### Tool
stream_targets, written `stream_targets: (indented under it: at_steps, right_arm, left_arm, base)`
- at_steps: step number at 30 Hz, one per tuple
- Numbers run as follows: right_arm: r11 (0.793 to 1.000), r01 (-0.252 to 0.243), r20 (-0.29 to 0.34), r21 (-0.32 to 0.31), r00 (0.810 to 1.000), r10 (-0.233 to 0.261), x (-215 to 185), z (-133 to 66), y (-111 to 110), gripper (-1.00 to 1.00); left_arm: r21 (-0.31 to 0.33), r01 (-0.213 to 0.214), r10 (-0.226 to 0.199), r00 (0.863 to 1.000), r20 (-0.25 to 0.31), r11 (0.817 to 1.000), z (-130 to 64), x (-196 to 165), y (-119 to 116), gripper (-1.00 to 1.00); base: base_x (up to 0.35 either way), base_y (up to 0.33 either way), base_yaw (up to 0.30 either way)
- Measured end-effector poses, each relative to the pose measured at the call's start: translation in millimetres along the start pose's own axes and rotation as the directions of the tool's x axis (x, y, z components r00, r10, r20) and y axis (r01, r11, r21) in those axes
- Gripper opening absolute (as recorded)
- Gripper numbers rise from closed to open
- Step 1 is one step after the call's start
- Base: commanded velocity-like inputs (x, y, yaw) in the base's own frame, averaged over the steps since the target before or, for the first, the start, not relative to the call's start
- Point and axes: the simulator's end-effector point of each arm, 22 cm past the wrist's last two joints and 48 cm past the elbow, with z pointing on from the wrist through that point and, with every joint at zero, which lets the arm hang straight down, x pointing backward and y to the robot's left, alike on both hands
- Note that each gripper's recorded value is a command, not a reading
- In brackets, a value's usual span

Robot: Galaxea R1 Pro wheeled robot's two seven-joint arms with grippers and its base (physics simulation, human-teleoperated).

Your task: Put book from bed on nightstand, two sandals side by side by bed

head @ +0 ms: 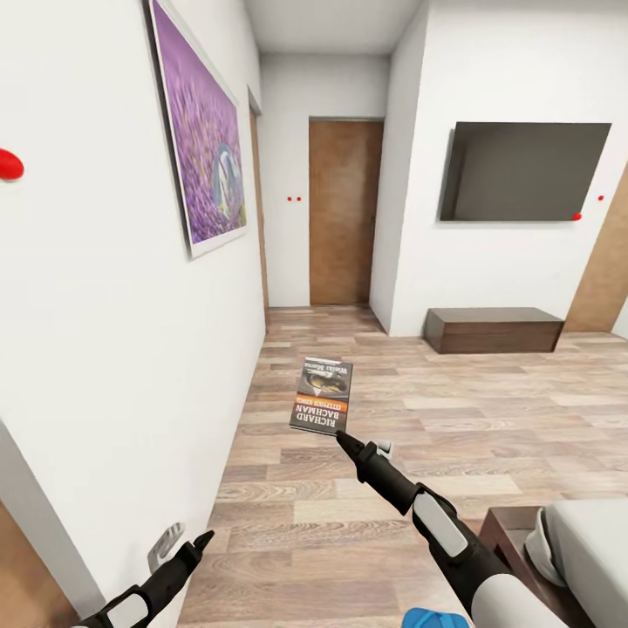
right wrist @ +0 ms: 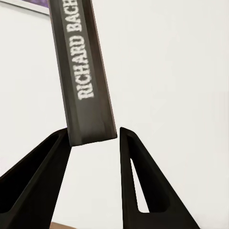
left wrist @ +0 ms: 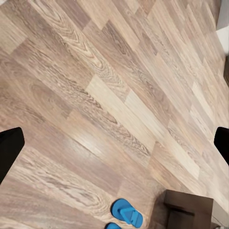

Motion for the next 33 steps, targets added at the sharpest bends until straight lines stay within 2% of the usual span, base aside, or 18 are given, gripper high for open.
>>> stream_targets:
  at_steps: [18, 33]
  right_arm:
    - [1.000, -0.001, 0.000, 0.000, 1.000, 0.001, 0.0, -0.1, 0.1, -1.00]
    - [1.000, -0.001, 0.000, -0.002, 1.000, 0.001, 0.1, -0.1, 0.4, -1.00]
  left_arm:
    - [0.001, -0.001, 0.001, 1.000, -0.001, 1.000, 0.1, 0.6, -0.4, 1.00]
    - [0.000, -0.001, 0.001, 1.000, -0.002, 1.000, 0.0, 0.9, -0.3, 1.00]
  base:
    - [0.005, 0.000, 0.008]
    - [0.083, 0.000, 0.000]
